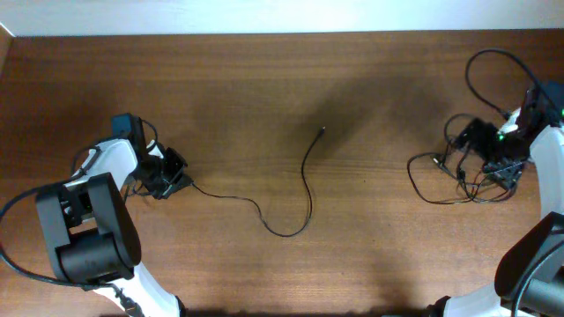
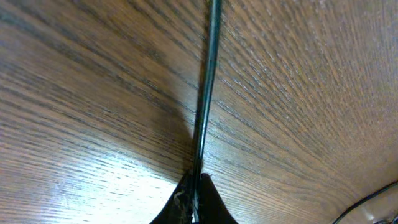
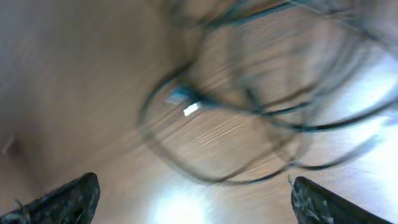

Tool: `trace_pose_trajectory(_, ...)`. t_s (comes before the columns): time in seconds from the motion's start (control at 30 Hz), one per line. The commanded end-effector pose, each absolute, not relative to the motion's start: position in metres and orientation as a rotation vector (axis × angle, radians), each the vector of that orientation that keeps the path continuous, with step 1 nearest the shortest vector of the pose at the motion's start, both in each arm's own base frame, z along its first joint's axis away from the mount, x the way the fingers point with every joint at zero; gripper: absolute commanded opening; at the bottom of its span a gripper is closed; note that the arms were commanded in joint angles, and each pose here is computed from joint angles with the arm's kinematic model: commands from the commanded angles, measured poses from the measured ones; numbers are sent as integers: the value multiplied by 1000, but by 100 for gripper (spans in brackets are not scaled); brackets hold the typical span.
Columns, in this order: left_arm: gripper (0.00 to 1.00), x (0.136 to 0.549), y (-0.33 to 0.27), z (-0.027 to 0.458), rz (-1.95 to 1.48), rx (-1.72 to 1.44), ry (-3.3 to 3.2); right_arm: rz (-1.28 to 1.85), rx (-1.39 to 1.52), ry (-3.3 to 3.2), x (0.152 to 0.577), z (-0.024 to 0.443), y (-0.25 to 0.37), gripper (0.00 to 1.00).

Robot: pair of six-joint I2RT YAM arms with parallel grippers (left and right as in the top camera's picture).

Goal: Untangle cables

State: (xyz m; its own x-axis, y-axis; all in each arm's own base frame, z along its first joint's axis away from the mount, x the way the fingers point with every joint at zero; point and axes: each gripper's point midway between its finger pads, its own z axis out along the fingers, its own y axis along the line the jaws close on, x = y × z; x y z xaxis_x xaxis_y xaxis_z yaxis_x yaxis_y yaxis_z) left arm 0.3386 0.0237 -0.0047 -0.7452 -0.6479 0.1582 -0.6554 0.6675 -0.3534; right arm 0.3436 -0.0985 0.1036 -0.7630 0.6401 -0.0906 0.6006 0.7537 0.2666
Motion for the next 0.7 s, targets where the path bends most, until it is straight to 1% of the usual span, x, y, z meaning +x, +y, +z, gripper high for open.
trace_pose_trajectory(0.0, 0, 325, 20, -28, 579, 1018, -2821, 863, 455, 2759, 357, 127, -19, 99)
trace_pose_trajectory(0.07, 0, 336, 17, -15, 639, 994, -2830, 924, 369, 2767, 359, 130, 7, 99)
trace_pose_trajectory(0.2, 0, 352, 13, 13, 639, 918, -2859, 955, 168, 2824, 354, 130, 59, 99)
trace_pose_trajectory(0.37, 0, 346, -19, 14, 621, 786, -2855, 982, -124, 2872, 341, 127, 132, 99)
trace_pose_trajectory(0.53, 2, 344, -64, 17, 657, 613, -2868, 954, -241, 2939, 325, 113, 186, 99)
trace_pose_trajectory(0.57, 3, 346, -77, 18, 694, 567, -2876, 911, -247, 2967, 321, 106, 196, 99)
trace_pose_trajectory(0.67, 2, 354, -91, 22, 756, 520, -2896, 764, -201, 3020, 322, 89, 202, 99)
